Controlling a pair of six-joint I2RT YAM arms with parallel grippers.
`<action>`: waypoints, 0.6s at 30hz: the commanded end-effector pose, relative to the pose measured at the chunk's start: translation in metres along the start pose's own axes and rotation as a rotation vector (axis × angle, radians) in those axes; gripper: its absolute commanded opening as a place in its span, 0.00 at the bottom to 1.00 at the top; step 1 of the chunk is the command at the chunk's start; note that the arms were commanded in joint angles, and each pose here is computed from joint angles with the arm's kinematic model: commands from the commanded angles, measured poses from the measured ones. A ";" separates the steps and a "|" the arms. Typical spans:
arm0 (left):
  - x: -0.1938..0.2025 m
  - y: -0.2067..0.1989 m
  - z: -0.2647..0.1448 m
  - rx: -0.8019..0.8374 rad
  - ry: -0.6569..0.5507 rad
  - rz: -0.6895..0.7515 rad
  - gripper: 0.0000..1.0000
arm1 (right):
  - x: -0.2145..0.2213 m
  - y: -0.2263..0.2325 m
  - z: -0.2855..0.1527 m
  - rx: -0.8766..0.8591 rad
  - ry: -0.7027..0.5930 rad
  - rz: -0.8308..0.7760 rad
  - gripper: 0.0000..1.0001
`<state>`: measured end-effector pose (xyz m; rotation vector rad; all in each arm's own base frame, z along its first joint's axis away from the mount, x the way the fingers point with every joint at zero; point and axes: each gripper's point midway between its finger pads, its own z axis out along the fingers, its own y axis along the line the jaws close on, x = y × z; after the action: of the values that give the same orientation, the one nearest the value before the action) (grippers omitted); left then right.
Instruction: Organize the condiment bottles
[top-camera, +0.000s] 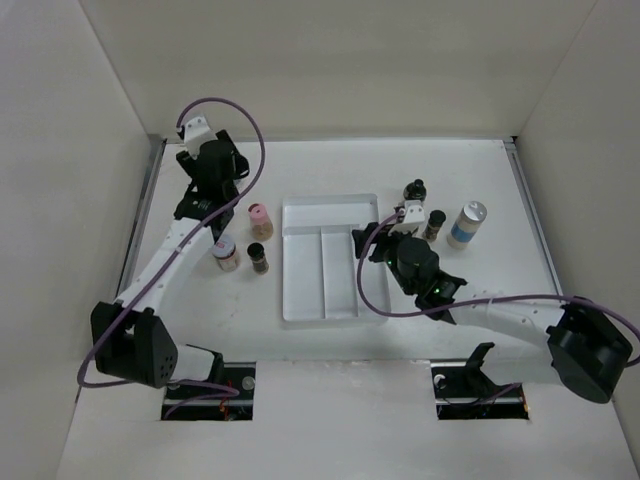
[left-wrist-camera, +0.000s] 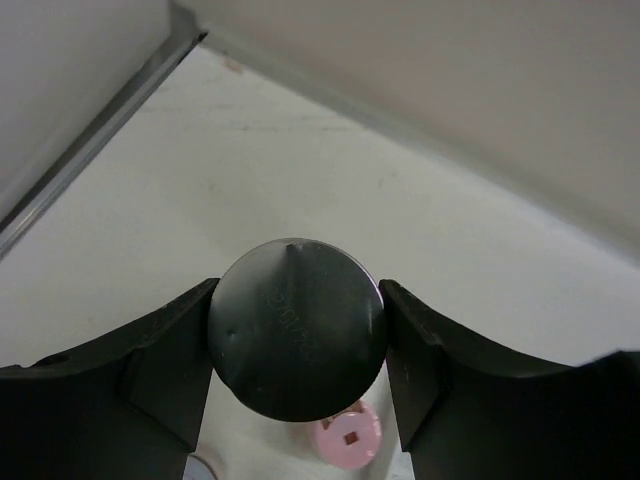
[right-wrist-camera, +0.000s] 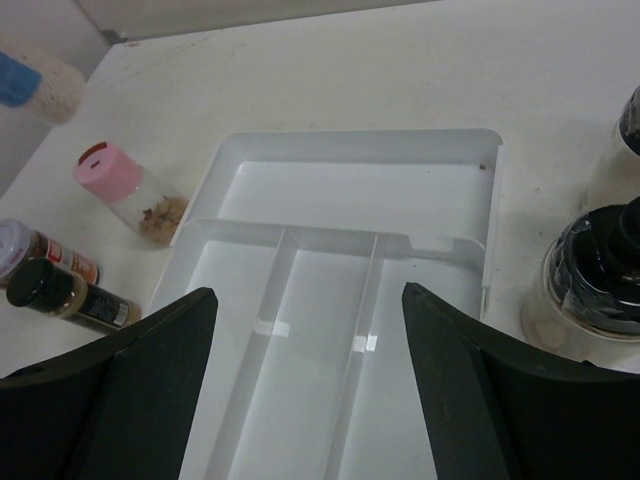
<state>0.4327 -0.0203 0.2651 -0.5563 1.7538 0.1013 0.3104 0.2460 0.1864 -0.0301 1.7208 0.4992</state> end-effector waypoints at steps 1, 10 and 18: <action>-0.091 -0.054 -0.042 0.179 -0.225 -0.139 0.35 | -0.031 0.004 -0.002 -0.023 -0.085 0.051 0.72; -0.030 -0.150 -0.082 0.420 -0.103 -0.052 0.35 | -0.042 -0.012 -0.009 0.013 -0.124 0.087 0.25; 0.035 -0.173 -0.079 0.462 -0.037 0.006 0.35 | -0.046 -0.027 -0.009 0.039 -0.141 0.123 0.31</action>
<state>0.4222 -0.2072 0.2494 -0.1562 1.8245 -0.1994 0.3169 0.2104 0.2026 0.0887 1.6644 0.4990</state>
